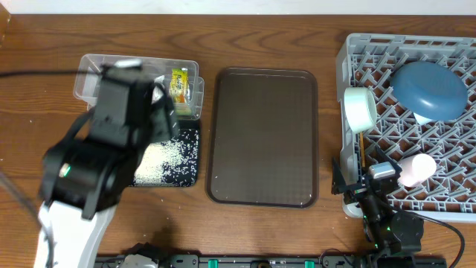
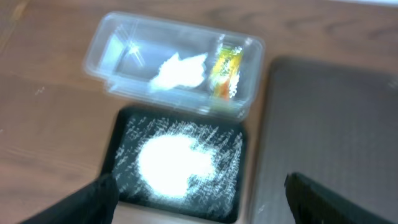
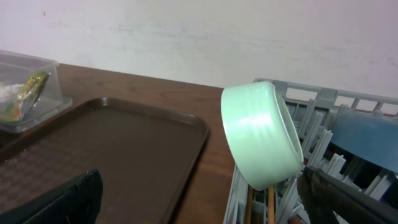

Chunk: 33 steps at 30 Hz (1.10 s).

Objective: Sort waste into correct bins and load items into the dishwasher rack

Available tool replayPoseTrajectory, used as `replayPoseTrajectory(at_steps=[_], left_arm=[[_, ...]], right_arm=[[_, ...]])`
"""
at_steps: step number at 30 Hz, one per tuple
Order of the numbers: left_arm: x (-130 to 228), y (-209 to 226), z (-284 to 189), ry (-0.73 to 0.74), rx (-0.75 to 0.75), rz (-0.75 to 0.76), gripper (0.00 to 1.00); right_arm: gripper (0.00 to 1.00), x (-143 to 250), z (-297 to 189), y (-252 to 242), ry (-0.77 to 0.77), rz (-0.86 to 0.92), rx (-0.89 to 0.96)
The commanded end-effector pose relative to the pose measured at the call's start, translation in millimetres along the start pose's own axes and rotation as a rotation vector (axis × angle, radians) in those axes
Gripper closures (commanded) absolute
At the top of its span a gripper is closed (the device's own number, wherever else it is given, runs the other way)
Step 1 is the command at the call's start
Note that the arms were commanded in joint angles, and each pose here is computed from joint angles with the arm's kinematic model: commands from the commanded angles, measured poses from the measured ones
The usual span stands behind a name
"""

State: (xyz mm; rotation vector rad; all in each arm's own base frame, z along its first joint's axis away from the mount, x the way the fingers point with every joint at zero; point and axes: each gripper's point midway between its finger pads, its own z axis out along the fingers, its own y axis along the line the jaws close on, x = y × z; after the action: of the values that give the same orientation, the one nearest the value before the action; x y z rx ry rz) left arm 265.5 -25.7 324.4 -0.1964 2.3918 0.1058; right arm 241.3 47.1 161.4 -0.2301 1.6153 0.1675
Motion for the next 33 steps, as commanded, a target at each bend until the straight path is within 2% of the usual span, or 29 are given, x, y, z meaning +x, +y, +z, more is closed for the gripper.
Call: replayPoseTrajectory(at_steps=[1, 10, 15, 20, 27, 33], left_arm=[[6, 21, -17, -0.023, -0.067, 0.024, 0.12], [13, 31, -37, -0.06, -0.054, 0.01, 0.12], [28, 37, -36, 0.001, -0.078, 0.036, 0.12], [24, 38, -37, -0.015, -0.085, 0.035, 0.12], [-18, 13, -35, -0.264, 0.037, 0.077, 0.12], [-14, 15, -31, -0.431, 0.119, 0.007, 0.12]], right_arm=[[0.01, 1, 0, -2, 0.002, 0.014, 0.008], [0.01, 1, 0, -2, 0.002, 0.014, 0.008], [0.01, 1, 0, -2, 0.002, 0.014, 0.008], [0.01, 1, 0, -2, 0.002, 0.014, 0.008], [0.01, 1, 0, -2, 0.002, 0.014, 0.009], [0.01, 1, 0, -2, 0.002, 0.014, 0.008]])
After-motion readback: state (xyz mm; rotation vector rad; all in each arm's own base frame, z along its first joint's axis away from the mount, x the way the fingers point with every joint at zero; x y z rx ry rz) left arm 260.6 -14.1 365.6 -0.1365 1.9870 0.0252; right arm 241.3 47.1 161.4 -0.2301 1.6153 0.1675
